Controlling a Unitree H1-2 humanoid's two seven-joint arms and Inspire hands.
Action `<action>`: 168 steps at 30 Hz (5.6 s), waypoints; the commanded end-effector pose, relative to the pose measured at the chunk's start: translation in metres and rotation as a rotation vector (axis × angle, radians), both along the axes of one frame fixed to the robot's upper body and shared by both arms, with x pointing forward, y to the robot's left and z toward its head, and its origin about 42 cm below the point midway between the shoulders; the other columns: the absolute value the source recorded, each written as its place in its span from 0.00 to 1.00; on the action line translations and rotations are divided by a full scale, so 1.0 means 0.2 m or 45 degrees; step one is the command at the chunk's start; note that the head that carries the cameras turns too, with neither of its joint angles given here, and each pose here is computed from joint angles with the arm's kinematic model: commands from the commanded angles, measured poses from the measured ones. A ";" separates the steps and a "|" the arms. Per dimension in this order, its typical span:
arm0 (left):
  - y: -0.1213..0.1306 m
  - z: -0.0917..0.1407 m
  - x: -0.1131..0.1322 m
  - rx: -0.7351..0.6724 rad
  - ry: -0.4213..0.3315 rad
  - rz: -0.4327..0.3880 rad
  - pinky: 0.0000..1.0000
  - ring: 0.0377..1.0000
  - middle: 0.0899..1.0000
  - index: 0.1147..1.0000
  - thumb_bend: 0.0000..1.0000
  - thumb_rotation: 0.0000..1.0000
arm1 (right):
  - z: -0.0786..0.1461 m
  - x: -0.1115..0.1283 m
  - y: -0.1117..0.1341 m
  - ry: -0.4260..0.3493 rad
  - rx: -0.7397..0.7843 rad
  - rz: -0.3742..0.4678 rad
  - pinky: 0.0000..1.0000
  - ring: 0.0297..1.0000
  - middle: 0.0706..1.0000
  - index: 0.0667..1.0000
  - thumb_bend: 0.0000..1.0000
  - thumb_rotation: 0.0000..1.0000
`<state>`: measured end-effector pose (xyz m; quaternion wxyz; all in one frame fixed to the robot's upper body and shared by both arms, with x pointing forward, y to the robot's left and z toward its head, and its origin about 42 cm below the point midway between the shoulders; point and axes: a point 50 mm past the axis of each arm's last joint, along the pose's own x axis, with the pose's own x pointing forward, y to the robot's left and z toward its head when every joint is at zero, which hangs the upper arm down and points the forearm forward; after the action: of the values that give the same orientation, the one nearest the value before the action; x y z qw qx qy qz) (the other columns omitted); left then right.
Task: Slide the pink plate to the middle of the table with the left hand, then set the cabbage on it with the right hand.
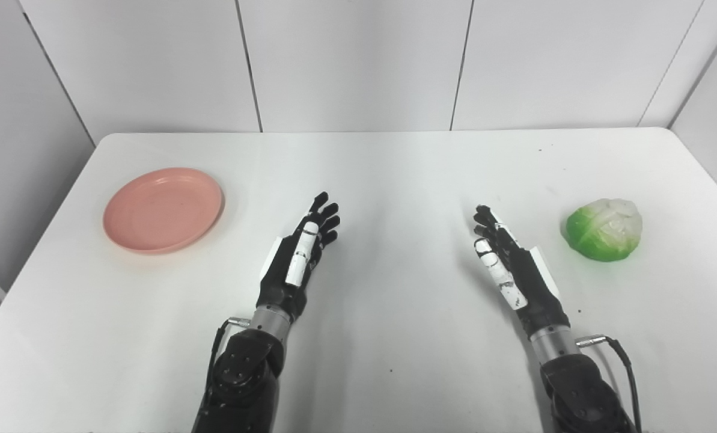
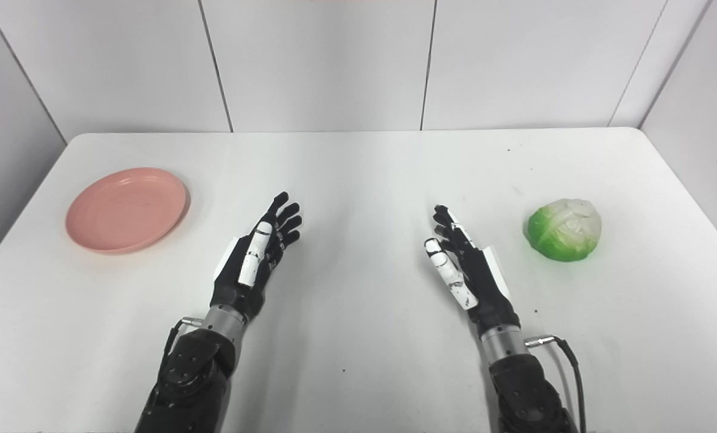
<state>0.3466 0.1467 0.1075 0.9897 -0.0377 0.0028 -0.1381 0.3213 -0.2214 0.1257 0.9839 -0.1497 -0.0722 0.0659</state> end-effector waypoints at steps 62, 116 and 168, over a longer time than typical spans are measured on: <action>-0.18 -0.06 -0.01 0.076 0.012 0.011 0.97 0.99 1.00 0.99 0.47 1.00 | 0.02 -0.02 -0.07 -0.008 0.058 0.054 0.98 0.98 0.99 1.00 0.14 1.00; 0.83 0.99 0.30 0.036 -0.699 0.780 0.99 0.97 0.97 0.96 0.50 1.00 | 0.02 -0.01 -0.05 0.036 0.102 0.100 1.00 1.00 1.00 1.00 0.14 1.00; 1.60 0.60 0.47 -0.193 -0.210 1.099 0.85 0.87 0.85 0.84 0.49 1.00 | 0.04 -0.02 -0.07 0.062 0.136 0.098 1.00 1.00 1.00 1.00 0.12 1.00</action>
<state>0.4321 0.4566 0.1948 0.9482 -0.1039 -0.0634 0.2936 0.3171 -0.2334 0.1259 0.9895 -0.0888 -0.0469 0.1043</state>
